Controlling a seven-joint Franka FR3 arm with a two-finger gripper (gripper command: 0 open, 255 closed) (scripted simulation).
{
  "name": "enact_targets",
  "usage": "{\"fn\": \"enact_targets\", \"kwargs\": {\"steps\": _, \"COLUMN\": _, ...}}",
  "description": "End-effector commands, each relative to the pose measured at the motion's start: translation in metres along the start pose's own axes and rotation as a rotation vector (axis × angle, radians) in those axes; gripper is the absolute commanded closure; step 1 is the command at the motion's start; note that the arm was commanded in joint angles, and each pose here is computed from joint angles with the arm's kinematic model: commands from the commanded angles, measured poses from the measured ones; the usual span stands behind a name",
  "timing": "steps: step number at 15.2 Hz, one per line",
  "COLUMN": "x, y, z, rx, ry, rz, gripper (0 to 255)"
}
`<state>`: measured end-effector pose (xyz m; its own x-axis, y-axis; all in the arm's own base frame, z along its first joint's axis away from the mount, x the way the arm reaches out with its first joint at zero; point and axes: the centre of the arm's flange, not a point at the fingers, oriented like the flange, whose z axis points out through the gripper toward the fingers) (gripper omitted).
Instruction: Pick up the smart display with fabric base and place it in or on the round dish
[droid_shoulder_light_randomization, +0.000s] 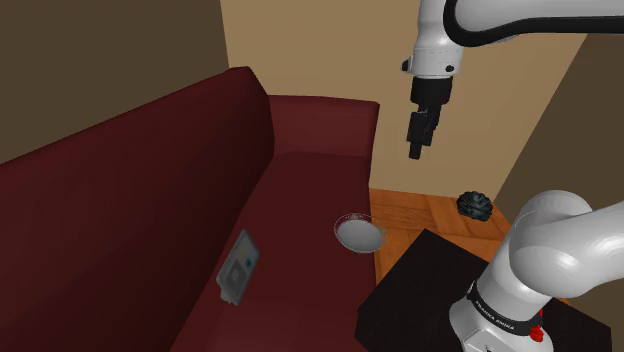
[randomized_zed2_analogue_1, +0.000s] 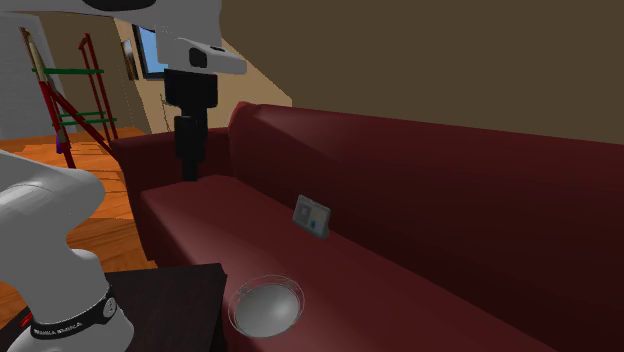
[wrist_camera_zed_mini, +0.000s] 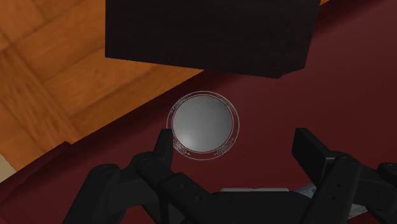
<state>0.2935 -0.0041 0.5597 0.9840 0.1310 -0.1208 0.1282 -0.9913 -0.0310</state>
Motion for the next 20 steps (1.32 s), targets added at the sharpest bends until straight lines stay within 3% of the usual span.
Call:
{"fn": "enact_targets", "kwargs": {"steps": 1, "x": 0.000, "y": 0.000, "z": 0.000, "rx": 0.000, "ry": 0.000, "rz": 0.000, "gripper": 0}}
{"fn": "enact_targets", "kwargs": {"steps": 10, "x": 0.031, "y": -0.102, "z": 0.051, "rx": -0.008, "ry": 0.034, "rz": 0.239, "gripper": 0}}
{"fn": "enact_targets", "kwargs": {"steps": 20, "x": 0.095, "y": -0.203, "z": 0.108, "rx": -0.017, "ry": 0.072, "rz": 0.504, "gripper": 0}}
